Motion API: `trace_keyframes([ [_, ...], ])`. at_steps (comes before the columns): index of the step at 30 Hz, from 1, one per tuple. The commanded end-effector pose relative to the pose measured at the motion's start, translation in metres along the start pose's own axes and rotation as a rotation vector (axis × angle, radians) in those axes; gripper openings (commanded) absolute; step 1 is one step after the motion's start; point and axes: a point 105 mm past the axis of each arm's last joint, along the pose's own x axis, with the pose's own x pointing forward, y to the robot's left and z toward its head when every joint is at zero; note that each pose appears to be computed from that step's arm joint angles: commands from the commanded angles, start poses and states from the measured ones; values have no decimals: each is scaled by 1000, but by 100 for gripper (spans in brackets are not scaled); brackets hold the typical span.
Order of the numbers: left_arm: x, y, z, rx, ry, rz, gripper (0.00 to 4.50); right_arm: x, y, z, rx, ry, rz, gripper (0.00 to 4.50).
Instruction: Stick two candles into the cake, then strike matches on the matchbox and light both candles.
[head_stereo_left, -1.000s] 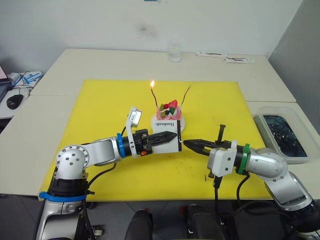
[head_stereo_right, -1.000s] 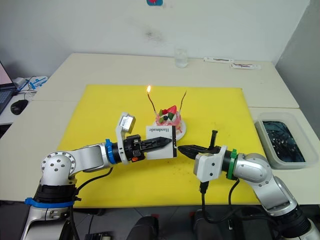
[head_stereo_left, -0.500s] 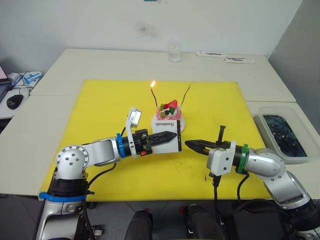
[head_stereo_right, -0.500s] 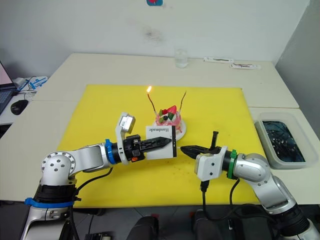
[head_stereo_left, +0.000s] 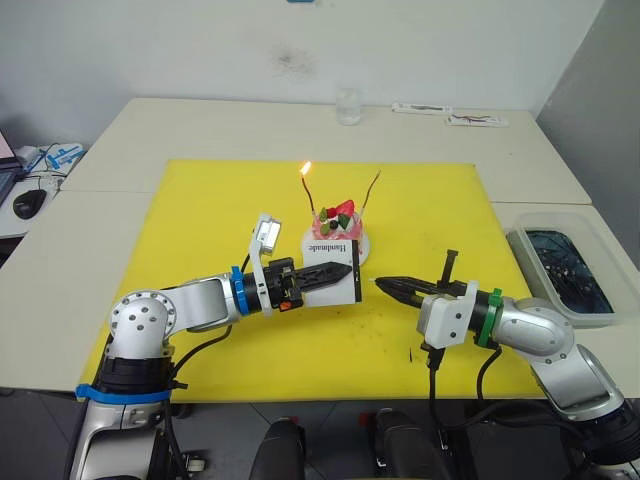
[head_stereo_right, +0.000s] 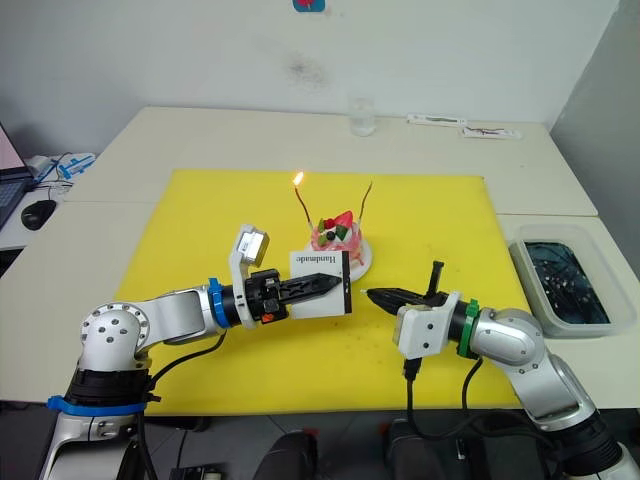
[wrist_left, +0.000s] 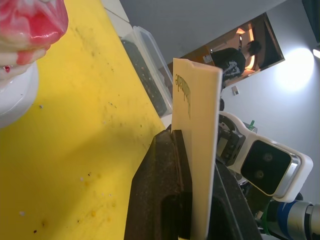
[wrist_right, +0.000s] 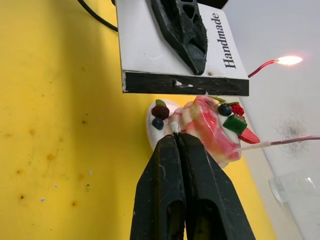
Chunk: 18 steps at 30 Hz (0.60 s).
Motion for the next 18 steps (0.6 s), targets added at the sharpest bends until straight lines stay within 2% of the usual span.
trace_keyframes([
  [1, 1, -6, 3, 3, -22, -32, 0, 0, -8, 16, -37, -67, -34, 2],
  [11, 1, -4, 4, -3, -30, -28, 0, 4, -5, 21, -46, -101, -31, 2],
  [18, 1, -3, 3, -4, -28, -24, 0, 0, -10, 16, -46, -80, -67, 2],
])
